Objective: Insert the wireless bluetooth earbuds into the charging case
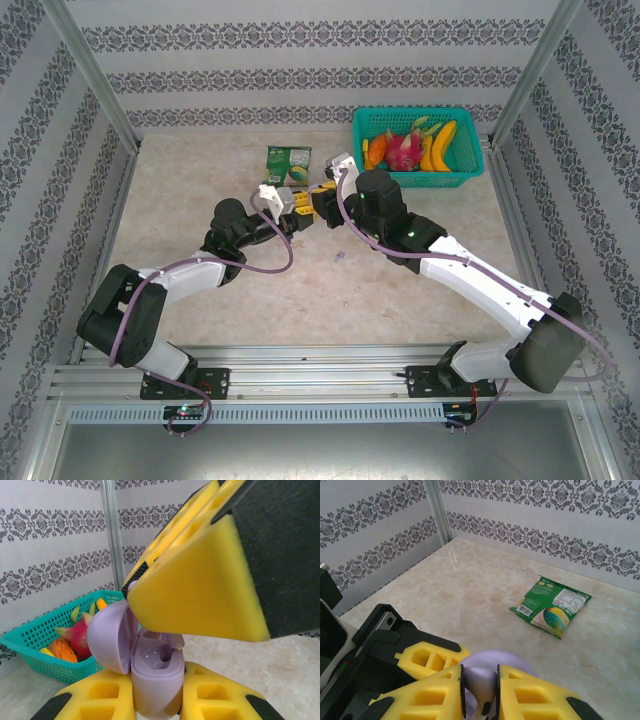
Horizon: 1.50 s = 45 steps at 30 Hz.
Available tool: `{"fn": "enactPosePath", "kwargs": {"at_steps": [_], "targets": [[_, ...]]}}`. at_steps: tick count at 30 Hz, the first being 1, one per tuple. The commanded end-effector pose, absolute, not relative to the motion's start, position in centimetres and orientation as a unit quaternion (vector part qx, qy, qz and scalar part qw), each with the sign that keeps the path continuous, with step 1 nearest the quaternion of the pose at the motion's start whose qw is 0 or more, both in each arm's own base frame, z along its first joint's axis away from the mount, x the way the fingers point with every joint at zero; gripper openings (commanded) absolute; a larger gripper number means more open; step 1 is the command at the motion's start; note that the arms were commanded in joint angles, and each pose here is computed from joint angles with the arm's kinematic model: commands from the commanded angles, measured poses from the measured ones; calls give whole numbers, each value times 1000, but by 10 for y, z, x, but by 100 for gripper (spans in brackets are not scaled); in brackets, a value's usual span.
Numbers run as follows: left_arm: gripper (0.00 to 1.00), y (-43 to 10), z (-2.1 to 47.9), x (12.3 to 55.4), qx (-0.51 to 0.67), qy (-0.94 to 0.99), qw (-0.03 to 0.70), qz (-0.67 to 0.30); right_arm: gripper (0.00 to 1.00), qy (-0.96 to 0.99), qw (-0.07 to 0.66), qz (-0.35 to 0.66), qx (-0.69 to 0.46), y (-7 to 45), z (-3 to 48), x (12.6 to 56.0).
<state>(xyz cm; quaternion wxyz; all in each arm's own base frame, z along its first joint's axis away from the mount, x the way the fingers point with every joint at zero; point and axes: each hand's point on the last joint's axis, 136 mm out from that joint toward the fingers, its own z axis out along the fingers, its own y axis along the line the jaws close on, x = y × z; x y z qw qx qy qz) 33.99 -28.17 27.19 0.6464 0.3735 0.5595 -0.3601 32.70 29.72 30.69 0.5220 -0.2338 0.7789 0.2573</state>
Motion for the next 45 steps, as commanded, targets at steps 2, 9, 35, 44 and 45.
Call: {"fn": "enactPosePath", "kwargs": {"at_steps": [2, 9, 35, 44, 45], "targets": [[0, -286, 299, 328, 385, 526, 662, -371, 20, 779, 519, 258, -239, 301, 300, 327], [0, -286, 300, 326, 385, 525, 662, -371, 20, 782, 520, 244, -241, 299, 296, 329], [0, -286, 295, 329, 383, 535, 655, -371, 42, 792, 510, 188, -276, 308, 289, 325], [0, -285, 283, 332, 380, 547, 651, -365, 58, 790, 522, 236, -218, 294, 325, 324], [0, -286, 282, 332, 379, 548, 650, -366, 59, 787, 524, 249, -207, 291, 332, 323]]}}
